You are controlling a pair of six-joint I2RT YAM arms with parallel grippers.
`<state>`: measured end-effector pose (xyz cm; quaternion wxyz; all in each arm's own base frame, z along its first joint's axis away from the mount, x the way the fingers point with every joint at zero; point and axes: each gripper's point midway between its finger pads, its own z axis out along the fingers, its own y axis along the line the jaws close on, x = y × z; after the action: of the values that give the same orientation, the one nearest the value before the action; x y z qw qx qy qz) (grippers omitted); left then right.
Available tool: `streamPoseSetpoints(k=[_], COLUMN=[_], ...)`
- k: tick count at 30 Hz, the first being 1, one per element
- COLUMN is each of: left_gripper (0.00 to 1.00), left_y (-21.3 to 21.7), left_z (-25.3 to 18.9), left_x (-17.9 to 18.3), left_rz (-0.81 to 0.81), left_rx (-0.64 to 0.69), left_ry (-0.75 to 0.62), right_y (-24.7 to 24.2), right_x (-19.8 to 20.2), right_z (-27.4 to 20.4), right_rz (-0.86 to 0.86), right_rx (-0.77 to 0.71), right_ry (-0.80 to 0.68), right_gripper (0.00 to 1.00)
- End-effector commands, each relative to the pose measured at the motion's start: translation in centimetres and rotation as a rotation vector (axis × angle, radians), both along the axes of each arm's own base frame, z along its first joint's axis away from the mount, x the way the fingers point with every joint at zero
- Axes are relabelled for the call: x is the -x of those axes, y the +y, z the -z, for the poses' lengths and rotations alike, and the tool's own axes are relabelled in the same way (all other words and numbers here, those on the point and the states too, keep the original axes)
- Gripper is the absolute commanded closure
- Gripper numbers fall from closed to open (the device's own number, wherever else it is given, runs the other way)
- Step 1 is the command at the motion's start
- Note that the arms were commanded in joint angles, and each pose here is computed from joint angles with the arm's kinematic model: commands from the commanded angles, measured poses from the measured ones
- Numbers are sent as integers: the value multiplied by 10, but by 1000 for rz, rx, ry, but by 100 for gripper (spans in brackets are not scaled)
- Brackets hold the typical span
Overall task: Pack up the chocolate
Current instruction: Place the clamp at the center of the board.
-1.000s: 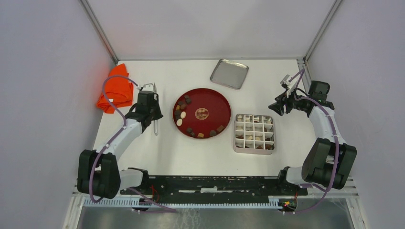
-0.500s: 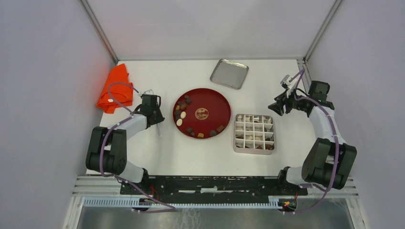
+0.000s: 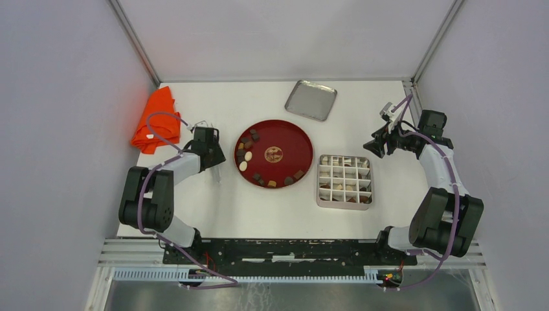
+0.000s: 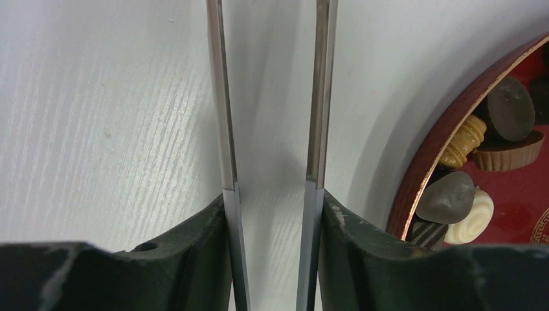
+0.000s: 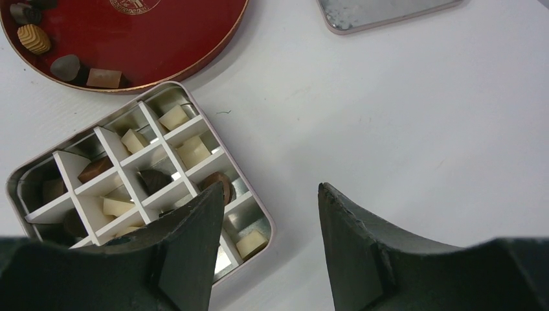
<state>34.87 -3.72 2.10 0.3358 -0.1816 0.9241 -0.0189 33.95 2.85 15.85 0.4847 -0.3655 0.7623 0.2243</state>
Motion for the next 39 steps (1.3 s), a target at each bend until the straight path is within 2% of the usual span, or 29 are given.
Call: streamPoseSetpoints(k=[1, 10, 21, 25, 26, 28, 35, 39], left_gripper=[48, 39, 35, 34, 22, 17, 17, 16], left_y=[5, 10, 9, 1, -2, -8, -34, -52], left_z=[5, -1, -15, -41, -49, -65, -132, -187], left_x=[-1, 4, 6, 6, 6, 7, 24, 33], left_rz=[-59, -79, -75, -42, -27, 6, 167, 288], left_rx=[7, -6, 3, 41, 55, 84, 186, 249], left_ry=[21, 22, 2, -50, -67, -103, -258, -415], right_y=[2, 3, 3, 2, 2, 3, 12, 15], right_x=[0, 1, 1, 2, 2, 3, 8, -5], right_z=[-10, -10, -11, -10, -10, -11, -18, -31], right_rz=[-24, -28, -30, -31, -35, -44, -109, -101], right_rx=[-5, -7, -6, 6, 8, 10, 21, 111], right_ry=[-35, -34, -37, -41, -44, -52, -126, -204], right_gripper=[39, 39, 39, 39, 39, 39, 39, 37])
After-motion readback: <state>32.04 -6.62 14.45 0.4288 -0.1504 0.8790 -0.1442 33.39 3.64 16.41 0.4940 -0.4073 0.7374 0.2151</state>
